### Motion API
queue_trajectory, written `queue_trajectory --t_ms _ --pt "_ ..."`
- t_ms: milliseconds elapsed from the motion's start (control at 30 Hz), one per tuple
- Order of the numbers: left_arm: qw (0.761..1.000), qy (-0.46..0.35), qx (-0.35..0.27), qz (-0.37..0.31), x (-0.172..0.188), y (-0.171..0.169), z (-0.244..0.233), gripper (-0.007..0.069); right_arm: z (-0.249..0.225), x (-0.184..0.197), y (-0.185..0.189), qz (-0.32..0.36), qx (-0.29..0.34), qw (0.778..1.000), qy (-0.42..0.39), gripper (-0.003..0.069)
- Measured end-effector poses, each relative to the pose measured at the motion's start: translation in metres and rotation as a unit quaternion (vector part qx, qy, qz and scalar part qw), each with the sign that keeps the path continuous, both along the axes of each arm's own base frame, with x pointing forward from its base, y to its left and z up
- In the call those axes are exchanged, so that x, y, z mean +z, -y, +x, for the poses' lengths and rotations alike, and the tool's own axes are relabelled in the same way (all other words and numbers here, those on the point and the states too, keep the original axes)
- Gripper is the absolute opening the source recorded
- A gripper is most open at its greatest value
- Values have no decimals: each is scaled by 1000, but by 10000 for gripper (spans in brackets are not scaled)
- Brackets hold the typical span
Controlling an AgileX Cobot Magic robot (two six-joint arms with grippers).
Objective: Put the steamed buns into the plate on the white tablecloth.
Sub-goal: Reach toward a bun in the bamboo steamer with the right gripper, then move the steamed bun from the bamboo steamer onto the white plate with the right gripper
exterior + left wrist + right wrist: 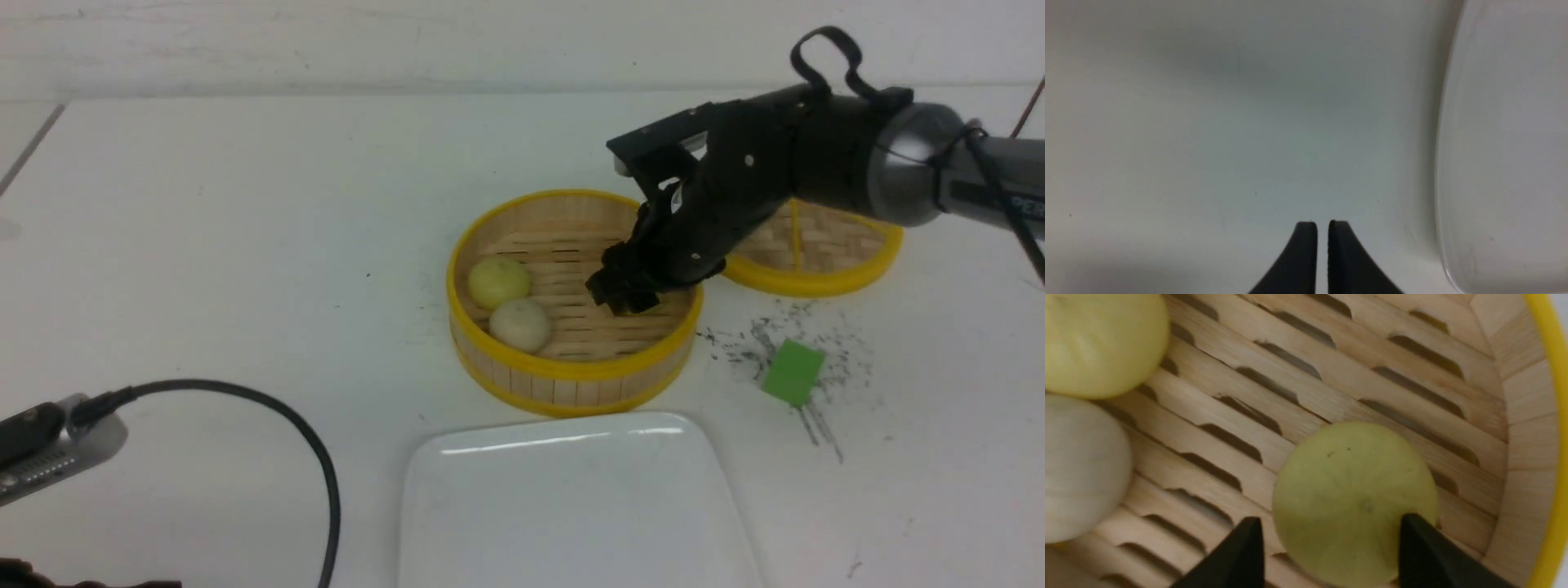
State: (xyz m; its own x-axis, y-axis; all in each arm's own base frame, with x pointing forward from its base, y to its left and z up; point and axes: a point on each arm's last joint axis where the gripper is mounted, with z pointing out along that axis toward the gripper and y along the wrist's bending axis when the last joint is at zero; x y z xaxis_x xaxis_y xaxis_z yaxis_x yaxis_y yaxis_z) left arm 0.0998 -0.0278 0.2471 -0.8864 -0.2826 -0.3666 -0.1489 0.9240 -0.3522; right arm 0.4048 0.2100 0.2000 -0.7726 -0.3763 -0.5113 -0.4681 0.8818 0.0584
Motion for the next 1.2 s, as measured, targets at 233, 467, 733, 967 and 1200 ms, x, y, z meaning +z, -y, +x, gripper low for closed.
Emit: queue_trajectory --t_ms 233,467,733,967,1200 --pt "1000 0 0 0 0 0 0 83 -10 25 3 -1 5 1000 -6 12" --pt "1000 0 0 1 0 0 0 91 -81 116 21 22 28 999 -21 12" --pt "1000 2 0 2 0 0 0 106 -172 60 0 43 87 993 -71 22" --pt "1000 2 0 4 0 -1 0 110 -178 -7 -4 31 75 995 -62 71" --pt "1000 3 -1 9 0 -1 0 126 -173 -19 -8 31 68 995 -63 292"
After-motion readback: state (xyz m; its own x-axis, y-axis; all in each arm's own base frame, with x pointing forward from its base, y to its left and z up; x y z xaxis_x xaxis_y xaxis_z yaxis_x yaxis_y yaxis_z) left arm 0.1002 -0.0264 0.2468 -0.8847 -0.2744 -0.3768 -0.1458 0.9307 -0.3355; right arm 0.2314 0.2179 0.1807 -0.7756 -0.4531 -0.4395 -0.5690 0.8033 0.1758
